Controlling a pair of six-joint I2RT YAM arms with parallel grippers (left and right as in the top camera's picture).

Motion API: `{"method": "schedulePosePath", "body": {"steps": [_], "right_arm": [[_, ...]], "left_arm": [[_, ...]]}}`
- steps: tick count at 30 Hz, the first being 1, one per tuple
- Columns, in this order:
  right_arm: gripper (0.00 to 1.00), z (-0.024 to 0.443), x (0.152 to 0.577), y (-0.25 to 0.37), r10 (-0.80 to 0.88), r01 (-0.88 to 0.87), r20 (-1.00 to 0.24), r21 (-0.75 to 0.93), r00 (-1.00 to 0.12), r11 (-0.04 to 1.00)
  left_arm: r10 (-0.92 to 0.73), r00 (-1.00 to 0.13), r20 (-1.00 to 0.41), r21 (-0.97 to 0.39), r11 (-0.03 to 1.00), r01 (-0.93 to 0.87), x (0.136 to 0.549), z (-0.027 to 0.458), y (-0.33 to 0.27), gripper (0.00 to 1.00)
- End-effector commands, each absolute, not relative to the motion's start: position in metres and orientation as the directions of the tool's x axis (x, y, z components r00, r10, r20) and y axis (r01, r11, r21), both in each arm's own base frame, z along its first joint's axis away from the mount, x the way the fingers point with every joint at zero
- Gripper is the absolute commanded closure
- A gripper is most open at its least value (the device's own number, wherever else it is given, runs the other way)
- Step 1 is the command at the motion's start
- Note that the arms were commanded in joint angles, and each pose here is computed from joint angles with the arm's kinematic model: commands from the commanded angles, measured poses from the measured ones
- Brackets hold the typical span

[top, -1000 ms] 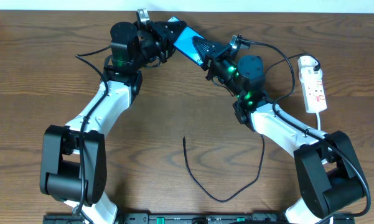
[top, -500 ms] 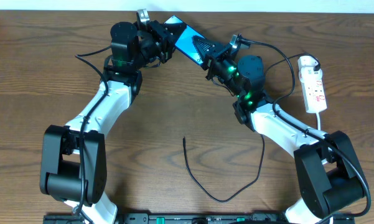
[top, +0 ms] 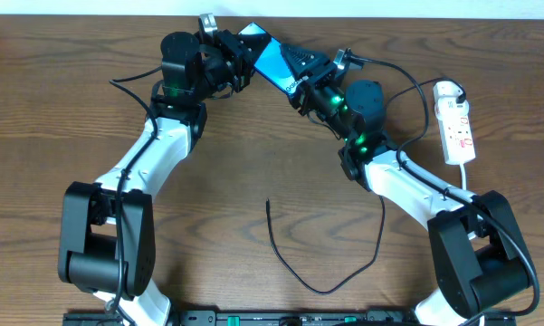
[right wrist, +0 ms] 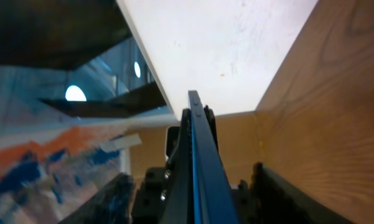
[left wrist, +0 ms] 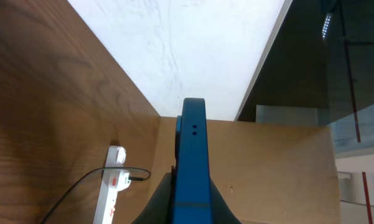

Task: Plug charger to phone and switch on socket
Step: 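Open the right gripper and pull it away from the phone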

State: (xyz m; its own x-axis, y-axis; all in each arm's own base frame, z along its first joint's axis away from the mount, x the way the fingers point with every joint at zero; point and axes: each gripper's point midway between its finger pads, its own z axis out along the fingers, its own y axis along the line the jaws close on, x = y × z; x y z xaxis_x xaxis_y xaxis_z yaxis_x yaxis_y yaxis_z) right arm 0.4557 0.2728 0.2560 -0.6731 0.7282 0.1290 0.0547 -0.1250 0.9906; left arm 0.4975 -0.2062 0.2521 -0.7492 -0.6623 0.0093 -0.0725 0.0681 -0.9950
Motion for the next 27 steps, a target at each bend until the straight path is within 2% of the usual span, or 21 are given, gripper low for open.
{"method": "schedulePosePath", "body": {"steps": [1,2,9,14,19,23,27], "right_arm": [[0.04,0.274,0.454,0.275,0.725,0.019,0.113,0.990,-0.680,-0.137],[0.01,0.274,0.454,0.275,0.725,0.019,0.113,0.990,-0.679,-0.137],[0.01,0.274,0.454,0.275,0.725,0.019,0.113,0.990,-0.679,-0.137],[0.01,0.273,0.451,0.277,0.712,0.011,0.096,0.992,-0.695,-0.124],[0.01,0.273,0.441,0.287,0.657,-0.141,-0.122,0.990,-0.744,0.023],[0.01,0.272,0.435,0.292,0.615,-0.254,-0.270,0.960,-0.741,0.115],[0.01,0.258,0.440,0.289,0.617,-0.252,-0.317,0.948,-0.720,0.193]], "left_arm": [[-0.676,-0.737,-0.013,-0.997,0.066,-0.042,0.501,0.262,-0.197,0.93],[-0.684,-0.729,-0.013,-0.997,0.065,-0.043,0.503,0.262,-0.191,0.93],[-0.741,-0.672,-0.010,-0.997,0.058,-0.049,0.518,0.263,-0.138,0.93],[-0.735,-0.678,-0.004,-0.998,0.050,-0.048,0.517,0.264,-0.106,0.93],[-0.682,-0.731,0.007,-0.998,0.036,-0.043,0.505,0.266,-0.075,0.93],[-0.653,-0.757,0.014,-0.999,0.025,-0.040,0.494,0.268,-0.044,0.92],[-0.635,-0.772,0.017,-0.999,0.019,-0.037,0.485,0.269,-0.024,0.92]]}}
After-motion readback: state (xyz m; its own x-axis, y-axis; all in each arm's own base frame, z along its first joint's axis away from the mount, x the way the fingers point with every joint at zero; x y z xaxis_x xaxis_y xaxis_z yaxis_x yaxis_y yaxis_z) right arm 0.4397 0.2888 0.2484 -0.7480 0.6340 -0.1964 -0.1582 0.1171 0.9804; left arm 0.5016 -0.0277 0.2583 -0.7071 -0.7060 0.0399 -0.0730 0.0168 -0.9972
